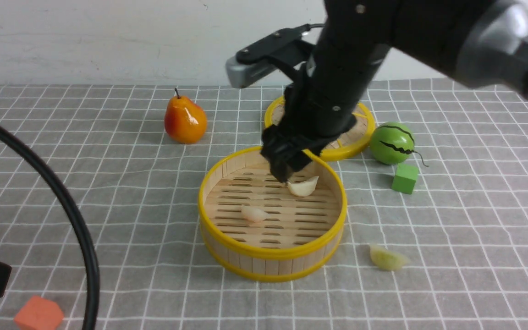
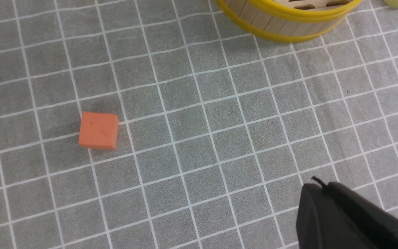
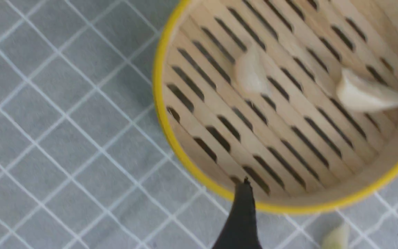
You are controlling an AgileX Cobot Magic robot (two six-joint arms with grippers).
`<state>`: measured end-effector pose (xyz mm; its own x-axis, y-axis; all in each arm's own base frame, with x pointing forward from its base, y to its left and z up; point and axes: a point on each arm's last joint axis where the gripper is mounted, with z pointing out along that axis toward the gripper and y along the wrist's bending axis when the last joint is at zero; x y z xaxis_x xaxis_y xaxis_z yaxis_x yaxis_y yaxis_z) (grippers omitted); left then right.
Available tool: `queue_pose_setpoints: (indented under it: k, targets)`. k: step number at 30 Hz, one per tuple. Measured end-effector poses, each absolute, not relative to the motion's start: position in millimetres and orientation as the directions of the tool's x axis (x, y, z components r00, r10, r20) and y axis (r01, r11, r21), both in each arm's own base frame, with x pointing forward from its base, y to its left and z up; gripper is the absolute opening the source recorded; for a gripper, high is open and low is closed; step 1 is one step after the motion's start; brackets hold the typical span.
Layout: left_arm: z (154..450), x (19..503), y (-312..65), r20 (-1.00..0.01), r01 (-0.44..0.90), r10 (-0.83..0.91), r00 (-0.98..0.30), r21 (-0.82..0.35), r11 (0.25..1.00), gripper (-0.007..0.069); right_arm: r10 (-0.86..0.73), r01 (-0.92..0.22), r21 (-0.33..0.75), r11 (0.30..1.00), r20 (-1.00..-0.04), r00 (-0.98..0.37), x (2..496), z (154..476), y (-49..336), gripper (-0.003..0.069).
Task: Put the dumplings into the steamer on the table with the grey tablecloth.
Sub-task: 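Reach for and grasp a dumpling lying on the table beside the steamer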
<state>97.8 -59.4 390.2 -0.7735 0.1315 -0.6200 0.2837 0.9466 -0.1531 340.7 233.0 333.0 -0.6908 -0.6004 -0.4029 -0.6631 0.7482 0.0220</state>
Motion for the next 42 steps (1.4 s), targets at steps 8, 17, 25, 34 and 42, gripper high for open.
queue_pose_setpoints:
  k: [8,17,25,34,42]
  targets:
    - [390,98,-59,-0.621,0.293,0.142,-0.771,-0.147,0.945,0.0006,-0.476,-0.498,0.034,0.866,-0.243,-0.845,320,264,138,0.0563]
    - [390,98,-59,-0.623,0.292,0.143,-0.769,-0.144,0.946,0.0006,-0.462,-0.484,0.004,0.875,-0.293,-0.837,336,203,119,0.0563]
    - [391,98,-59,-0.627,0.293,0.142,-0.766,-0.144,0.945,0.0013,-0.519,-0.551,0.055,0.833,-0.268,-0.812,344,170,129,0.0499]
    - [391,98,-59,-0.627,0.293,0.142,-0.766,-0.144,0.945,0.0019,-0.533,-0.569,0.062,0.820,-0.277,-0.799,344,168,135,0.0176]
    - [391,99,-58,-0.631,0.289,0.145,-0.762,-0.131,0.949,0.0022,-0.523,-0.584,0.081,0.807,-0.360,-0.773,345,243,154,0.0183]
